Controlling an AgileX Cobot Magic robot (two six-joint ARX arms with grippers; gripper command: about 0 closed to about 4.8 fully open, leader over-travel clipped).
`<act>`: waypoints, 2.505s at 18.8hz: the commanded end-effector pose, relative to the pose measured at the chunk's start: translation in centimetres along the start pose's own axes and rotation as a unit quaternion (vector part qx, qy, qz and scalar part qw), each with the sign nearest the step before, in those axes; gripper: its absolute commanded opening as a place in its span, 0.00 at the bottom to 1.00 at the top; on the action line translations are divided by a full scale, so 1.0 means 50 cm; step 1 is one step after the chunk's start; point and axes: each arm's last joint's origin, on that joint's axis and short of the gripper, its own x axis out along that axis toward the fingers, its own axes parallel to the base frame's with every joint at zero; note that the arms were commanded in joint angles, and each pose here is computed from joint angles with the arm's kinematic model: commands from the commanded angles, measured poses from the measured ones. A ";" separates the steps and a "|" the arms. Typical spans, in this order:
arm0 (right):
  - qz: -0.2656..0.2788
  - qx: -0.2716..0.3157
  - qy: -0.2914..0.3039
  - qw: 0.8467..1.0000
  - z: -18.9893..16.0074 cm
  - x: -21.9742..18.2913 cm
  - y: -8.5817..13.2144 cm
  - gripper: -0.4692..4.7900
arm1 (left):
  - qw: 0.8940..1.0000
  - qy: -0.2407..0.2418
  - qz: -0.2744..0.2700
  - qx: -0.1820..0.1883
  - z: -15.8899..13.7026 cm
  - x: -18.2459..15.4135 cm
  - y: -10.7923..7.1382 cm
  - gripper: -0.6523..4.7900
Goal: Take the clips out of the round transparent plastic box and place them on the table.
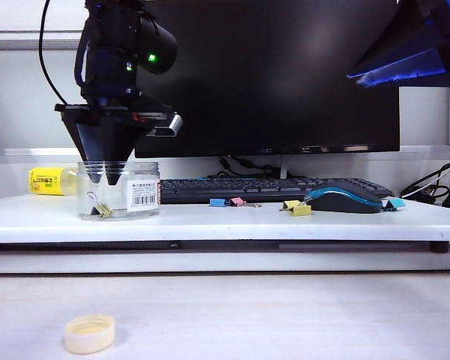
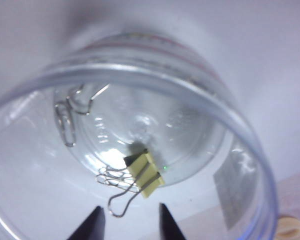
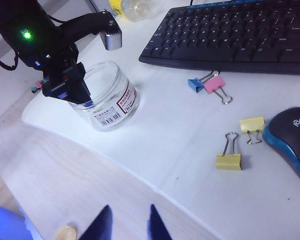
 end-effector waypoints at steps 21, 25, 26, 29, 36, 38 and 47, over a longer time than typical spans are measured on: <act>0.005 -0.006 -0.006 1.000 0.004 -0.001 0.002 0.28 | 0.998 0.057 0.038 0.016 -0.020 0.060 0.004 0.11; 0.005 -0.006 -0.006 1.000 0.004 -0.001 0.002 0.28 | 1.000 0.018 0.018 0.008 -0.001 0.070 0.003 0.12; 0.005 -0.006 -0.006 1.000 0.004 -0.001 0.002 0.28 | 1.000 0.007 0.013 0.004 0.005 0.072 0.002 0.12; 0.005 -0.006 -0.006 1.000 0.004 -0.001 0.002 0.28 | 0.999 -0.033 0.010 0.000 0.022 0.074 0.002 0.12; 0.003 -0.006 -0.006 1.000 0.004 -0.001 0.002 0.28 | 0.992 -0.119 0.018 -0.021 0.055 0.054 0.007 0.12; 0.003 -0.006 -0.006 1.000 0.004 -0.001 0.002 0.28 | 0.991 -0.128 0.019 -0.021 0.057 0.029 0.009 0.12; 0.005 -0.005 -0.004 1.000 0.004 -0.001 0.002 0.28 | 0.995 -0.094 -0.023 -0.012 0.017 -0.094 0.009 0.19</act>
